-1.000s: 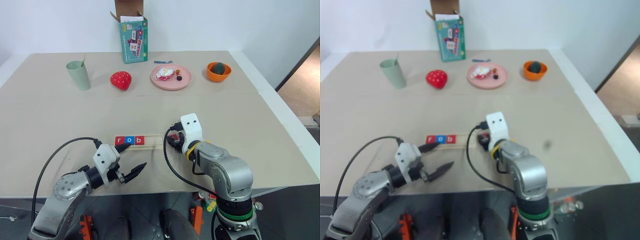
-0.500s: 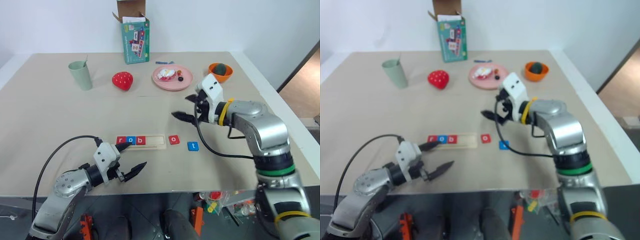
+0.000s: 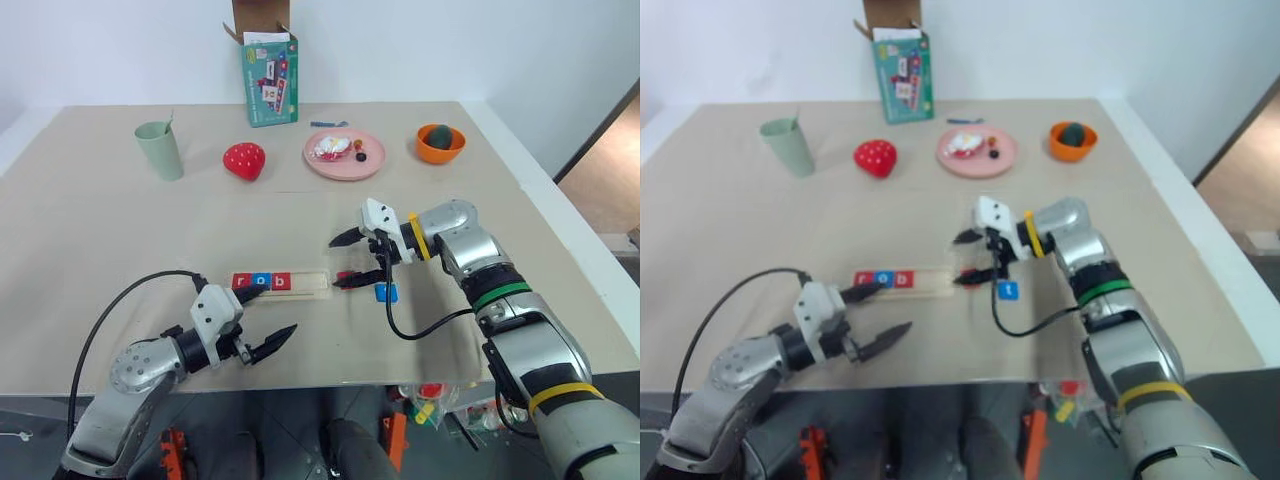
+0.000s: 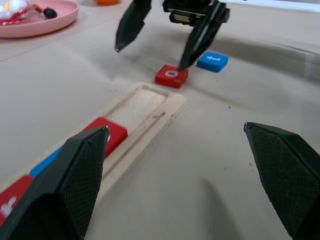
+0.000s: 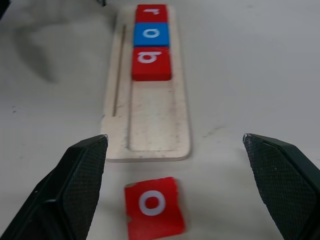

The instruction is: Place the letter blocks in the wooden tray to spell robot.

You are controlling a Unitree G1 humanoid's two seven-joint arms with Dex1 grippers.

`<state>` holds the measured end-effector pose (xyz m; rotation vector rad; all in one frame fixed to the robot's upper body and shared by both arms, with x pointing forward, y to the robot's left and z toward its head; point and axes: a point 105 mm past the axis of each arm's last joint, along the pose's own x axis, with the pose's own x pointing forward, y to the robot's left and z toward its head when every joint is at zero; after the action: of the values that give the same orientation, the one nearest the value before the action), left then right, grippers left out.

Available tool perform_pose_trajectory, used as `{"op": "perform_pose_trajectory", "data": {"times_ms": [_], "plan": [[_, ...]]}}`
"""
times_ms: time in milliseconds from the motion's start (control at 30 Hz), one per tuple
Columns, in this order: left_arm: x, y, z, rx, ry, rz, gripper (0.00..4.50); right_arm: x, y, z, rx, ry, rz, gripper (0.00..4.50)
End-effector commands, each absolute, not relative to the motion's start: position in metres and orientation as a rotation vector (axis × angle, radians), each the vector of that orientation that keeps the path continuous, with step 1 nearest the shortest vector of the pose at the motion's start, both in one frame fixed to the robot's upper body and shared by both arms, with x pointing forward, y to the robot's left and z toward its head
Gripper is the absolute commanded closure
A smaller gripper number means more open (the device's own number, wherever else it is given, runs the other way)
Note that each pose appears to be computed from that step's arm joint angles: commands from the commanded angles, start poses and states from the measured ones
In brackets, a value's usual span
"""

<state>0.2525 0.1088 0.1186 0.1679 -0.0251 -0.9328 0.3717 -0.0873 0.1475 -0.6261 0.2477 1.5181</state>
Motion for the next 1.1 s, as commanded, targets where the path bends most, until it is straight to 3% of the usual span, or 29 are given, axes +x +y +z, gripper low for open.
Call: {"op": "perform_pose_trajectory", "data": {"times_ms": [33, 267, 300, 1100], "plan": [[0.249, 0.108, 0.131, 0.193, -0.079, -0.925, 0.0, 0.374, -0.089, 0.154, -0.676, 0.217, 1.531, 0.03], [0.25, 0.108, 0.13, 0.19, -0.074, -0.918, 0.0, 0.381, -0.096, 0.143, -0.703, 0.235, 1.489, 0.03], [0.25, 0.109, 0.13, 0.193, -0.071, -0.917, 0.0, 0.381, -0.096, 0.141, -0.702, 0.236, 1.485, 0.27], [0.251, 0.112, 0.124, 0.205, -0.04, -0.921, 0.0, 0.376, -0.11, 0.125, -0.617, 0.227, 1.472, 0.27]]}}
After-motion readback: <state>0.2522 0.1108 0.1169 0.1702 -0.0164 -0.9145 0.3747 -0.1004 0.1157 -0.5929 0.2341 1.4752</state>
